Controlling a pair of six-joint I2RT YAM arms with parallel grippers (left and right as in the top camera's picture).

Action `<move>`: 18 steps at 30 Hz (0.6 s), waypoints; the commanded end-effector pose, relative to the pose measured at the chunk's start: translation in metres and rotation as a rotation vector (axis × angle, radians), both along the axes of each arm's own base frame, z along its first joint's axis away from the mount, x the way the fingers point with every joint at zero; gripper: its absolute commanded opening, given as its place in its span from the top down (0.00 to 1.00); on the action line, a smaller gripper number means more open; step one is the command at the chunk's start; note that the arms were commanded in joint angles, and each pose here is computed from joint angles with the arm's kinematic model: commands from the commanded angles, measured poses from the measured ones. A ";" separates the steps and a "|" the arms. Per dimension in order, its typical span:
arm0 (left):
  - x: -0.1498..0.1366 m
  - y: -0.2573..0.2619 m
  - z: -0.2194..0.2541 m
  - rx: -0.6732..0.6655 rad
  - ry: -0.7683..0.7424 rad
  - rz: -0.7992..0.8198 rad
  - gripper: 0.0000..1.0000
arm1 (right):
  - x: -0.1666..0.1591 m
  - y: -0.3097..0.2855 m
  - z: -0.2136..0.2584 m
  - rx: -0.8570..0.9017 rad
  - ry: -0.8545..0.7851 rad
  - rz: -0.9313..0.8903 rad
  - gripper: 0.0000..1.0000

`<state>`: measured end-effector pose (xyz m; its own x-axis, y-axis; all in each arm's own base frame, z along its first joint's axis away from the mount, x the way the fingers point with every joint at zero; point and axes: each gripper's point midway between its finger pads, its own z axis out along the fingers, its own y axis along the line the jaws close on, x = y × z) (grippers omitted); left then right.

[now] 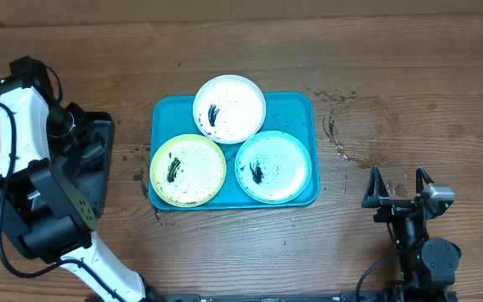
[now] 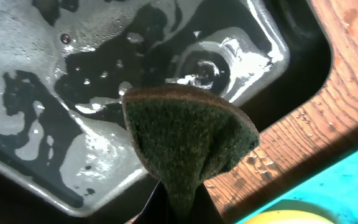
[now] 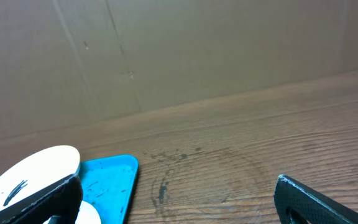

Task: Clean dirty plates on tray and stack at the side
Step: 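Lift the sponge out of the basin with the left gripper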

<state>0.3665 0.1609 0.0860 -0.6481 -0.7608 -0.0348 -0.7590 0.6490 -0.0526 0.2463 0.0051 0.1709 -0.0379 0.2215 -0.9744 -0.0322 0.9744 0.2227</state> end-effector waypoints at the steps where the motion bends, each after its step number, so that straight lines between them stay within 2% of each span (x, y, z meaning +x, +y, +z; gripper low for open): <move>1: 0.003 -0.007 0.000 -0.051 -0.025 -0.012 0.96 | 0.000 0.000 -0.002 -0.005 -0.004 -0.005 0.00; 9: 0.007 -0.003 0.023 -0.022 -0.085 -0.044 0.96 | 0.000 0.000 0.004 -0.005 -0.026 -0.005 0.00; 12: 0.010 -0.002 0.033 -0.006 -0.122 -0.043 0.96 | -0.001 0.011 0.018 0.050 -0.082 0.064 0.00; 18: 0.006 0.003 0.006 0.010 -0.078 0.020 0.96 | -0.005 0.030 0.030 0.056 -0.126 0.176 0.00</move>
